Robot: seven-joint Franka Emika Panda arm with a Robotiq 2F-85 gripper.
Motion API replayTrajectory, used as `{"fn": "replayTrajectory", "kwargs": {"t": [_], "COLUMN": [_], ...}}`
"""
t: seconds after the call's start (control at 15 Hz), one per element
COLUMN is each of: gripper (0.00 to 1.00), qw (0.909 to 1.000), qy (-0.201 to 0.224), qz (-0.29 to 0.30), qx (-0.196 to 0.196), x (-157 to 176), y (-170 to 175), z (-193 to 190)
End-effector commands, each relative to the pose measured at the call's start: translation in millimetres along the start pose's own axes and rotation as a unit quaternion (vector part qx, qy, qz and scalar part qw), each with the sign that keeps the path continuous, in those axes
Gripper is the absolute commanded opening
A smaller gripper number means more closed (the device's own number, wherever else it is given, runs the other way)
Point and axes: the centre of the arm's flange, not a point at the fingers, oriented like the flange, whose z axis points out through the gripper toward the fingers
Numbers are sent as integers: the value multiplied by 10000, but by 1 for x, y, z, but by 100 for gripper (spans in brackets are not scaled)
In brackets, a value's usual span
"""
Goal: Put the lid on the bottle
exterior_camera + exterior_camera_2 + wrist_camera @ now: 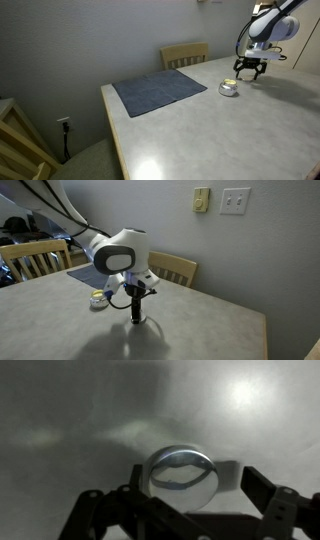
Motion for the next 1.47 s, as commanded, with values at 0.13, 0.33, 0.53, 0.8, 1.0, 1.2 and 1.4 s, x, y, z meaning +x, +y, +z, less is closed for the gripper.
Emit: {"fn": "replayTrajectory", "kwargs": {"t": [0.13,0.33,0.53,0.8,1.0,1.2,1.4], "gripper": [100,100,100,100,100,100,100], "qw": [9999,9998,9997,9995,9993,9992,9992], "qy": [0,-19,-9,-119,-156,-161,-170], "qz": [45,8,-44,-136,-173,-205,-203], "qx": [165,213,242,277,279,310,294], "x": [-8,0,5,6,3,3,4], "y": [18,22,25,16,8,7,6], "z": [-2,2,2,8,12,13,12]}}
